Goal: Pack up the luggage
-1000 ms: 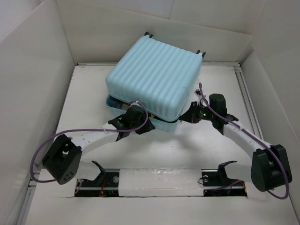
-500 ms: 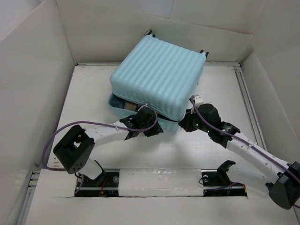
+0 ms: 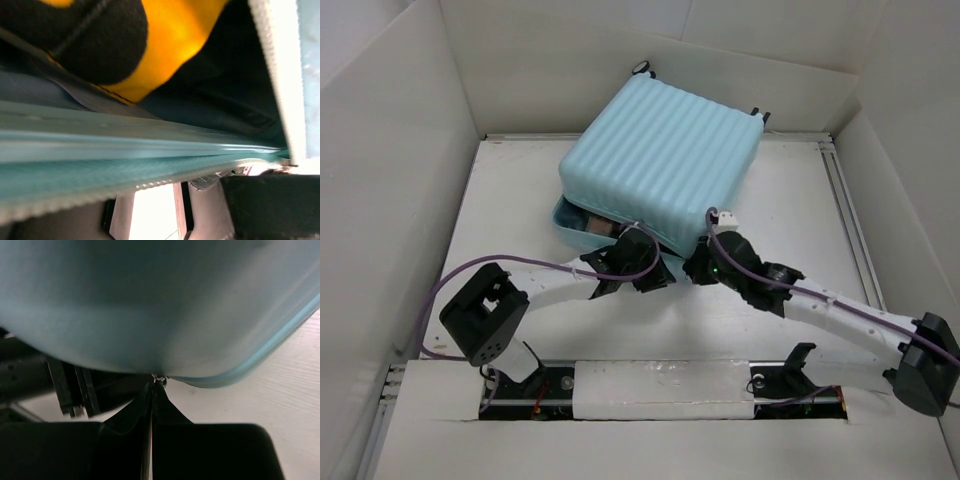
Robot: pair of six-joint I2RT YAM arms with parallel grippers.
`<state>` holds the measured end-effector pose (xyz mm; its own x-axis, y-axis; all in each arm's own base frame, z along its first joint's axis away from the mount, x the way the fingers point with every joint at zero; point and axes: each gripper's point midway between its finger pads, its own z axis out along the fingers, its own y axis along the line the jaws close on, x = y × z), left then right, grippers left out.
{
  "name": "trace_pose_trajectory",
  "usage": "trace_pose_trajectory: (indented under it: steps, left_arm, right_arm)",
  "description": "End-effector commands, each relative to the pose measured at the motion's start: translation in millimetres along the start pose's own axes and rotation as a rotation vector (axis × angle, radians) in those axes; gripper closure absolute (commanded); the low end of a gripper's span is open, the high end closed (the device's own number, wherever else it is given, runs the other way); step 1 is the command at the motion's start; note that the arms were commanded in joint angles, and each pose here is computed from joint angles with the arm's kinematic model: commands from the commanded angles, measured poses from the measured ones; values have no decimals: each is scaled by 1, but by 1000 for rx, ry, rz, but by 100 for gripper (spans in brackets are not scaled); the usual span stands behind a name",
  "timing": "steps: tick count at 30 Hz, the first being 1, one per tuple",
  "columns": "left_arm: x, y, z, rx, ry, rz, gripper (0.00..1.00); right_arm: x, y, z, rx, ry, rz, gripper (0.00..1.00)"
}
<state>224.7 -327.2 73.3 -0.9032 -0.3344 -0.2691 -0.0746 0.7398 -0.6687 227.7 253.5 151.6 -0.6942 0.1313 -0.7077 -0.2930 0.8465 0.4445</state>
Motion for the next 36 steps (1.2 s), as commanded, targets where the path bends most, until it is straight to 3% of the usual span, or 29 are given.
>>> trace_pose_trajectory:
  steps: [1, 3, 8, 10, 11, 12, 13, 15, 16, 18, 19, 21, 22, 23, 24, 26, 28, 29, 30, 31, 32, 34, 36]
  left_arm:
    - [-29, -81, -8, 300, -93, 75, 73]
    - [-30, -81, -20, 306, -110, 86, 73]
    - [-31, -59, -48, 267, -136, 118, 71]
    - [-47, -51, -69, 233, -203, 159, 64]
    - [-60, -35, -87, 170, -260, 176, 51]
    - [-55, -26, -85, 135, -238, 174, 51]
    - [-81, -25, -110, 130, -340, 193, 34]
    - [-120, -10, -147, 62, -471, 202, 15]
    - [-124, -14, -153, 55, -484, 199, 15]
    - [-178, -11, -196, 15, -639, 175, 9]
    - [-196, -10, -211, 14, -686, 156, 9]
    - [-248, 23, -225, -20, -731, 58, 9]
    - [-273, 22, -237, 16, -768, 14, 10]
    - [-286, 29, -237, 52, -736, -32, 12]
    - [-315, 65, -234, 12, -741, -132, 14]
    - [-355, 59, -252, 62, -817, -145, 17]
    - [-388, 92, -248, -32, -872, -218, 17]
    - [-404, 90, -254, -24, -893, -223, 17]
    - [-410, 96, -247, -12, -872, -255, 20]
    - [-416, 116, -221, -22, -810, -283, 21]
    - [-428, 110, -217, 7, -791, -270, 23]
    - [-430, 130, -168, -12, -652, -281, 26]
    - [-432, 129, -150, -36, -600, -258, 28]
  right_arm:
    - [1, 110, -11, -282, -14, 218, 100]
    - [-7, 119, -12, -257, -117, 234, 100]
    - [-16, 112, 7, -163, -227, 253, 100]
    - [-16, 112, 19, -132, -236, 210, 100]
    - [-19, 117, 20, -132, -237, 202, 100]
    - [-18, 118, 20, -141, -227, 200, 100]
    - [-17, 120, 20, -149, -220, 199, 100]
    - [-18, 116, 6, -154, -206, 204, 100]
    - [-15, 110, 1, -144, -199, 198, 100]
    - [-8, 101, -11, -145, -170, 187, 100]
    - [-13, 101, -25, -176, -177, 198, 90]
    - [0, 102, -38, -217, -106, 162, 59]
    - [-6, 104, -50, -236, -101, 164, 35]
    - [3, 92, -55, -185, -59, 139, 27]
    - [0, 87, -60, -158, -60, 133, 22]
    - [-20, 71, -78, -84, -91, 126, 19]
    - [-55, 51, -83, -21, -163, 134, 34]
    - [-68, 43, -83, -8, -182, 134, 67]
    - [-80, 32, -81, 15, -193, 96, 81]
    - [-99, 3, -75, 78, -198, 137, 91]
    - [-113, -10, -71, 107, -209, 148, 100]
    - [-132, -68, -51, 244, -200, 195, 100]
    - [-140, -93, -36, 269, -175, 244, 100]
